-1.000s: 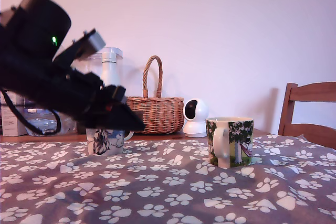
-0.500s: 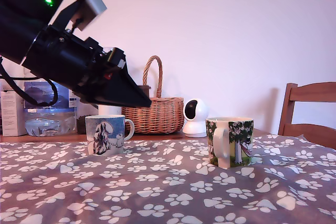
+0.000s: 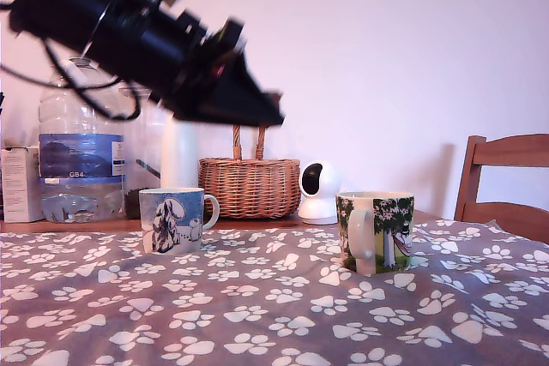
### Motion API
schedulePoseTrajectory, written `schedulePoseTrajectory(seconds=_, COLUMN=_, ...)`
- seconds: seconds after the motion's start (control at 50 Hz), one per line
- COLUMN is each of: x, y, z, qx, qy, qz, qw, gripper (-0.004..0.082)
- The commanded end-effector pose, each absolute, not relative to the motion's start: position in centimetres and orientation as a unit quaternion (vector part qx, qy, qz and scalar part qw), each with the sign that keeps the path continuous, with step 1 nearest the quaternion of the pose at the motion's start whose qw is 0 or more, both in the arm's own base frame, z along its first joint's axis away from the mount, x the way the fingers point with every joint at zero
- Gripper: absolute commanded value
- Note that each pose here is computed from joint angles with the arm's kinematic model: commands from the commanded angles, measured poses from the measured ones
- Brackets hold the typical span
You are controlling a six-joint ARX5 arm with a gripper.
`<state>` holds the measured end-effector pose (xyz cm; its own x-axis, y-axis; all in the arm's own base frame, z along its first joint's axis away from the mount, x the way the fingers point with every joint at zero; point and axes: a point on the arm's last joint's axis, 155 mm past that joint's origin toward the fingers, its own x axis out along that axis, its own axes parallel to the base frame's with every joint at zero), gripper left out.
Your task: Pick up the coffee capsules from the table one by one and drop them inside the nearest coffee cup
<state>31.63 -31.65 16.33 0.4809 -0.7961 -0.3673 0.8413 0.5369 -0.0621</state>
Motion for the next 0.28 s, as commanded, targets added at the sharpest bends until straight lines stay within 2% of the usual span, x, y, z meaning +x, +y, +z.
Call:
schedulePoseTrajectory(seconds=0.0, x=31.59, y=-31.82, z=16.95, qx=0.060, qy=0.173, qz=-0.479, qw=0.859, gripper=0.0054)
schedulePoseTrajectory(seconds=0.26, x=31.76, y=-31.94, z=17.41, qx=0.059, qy=0.180, qz=-0.478, qw=0.858, gripper=0.0054)
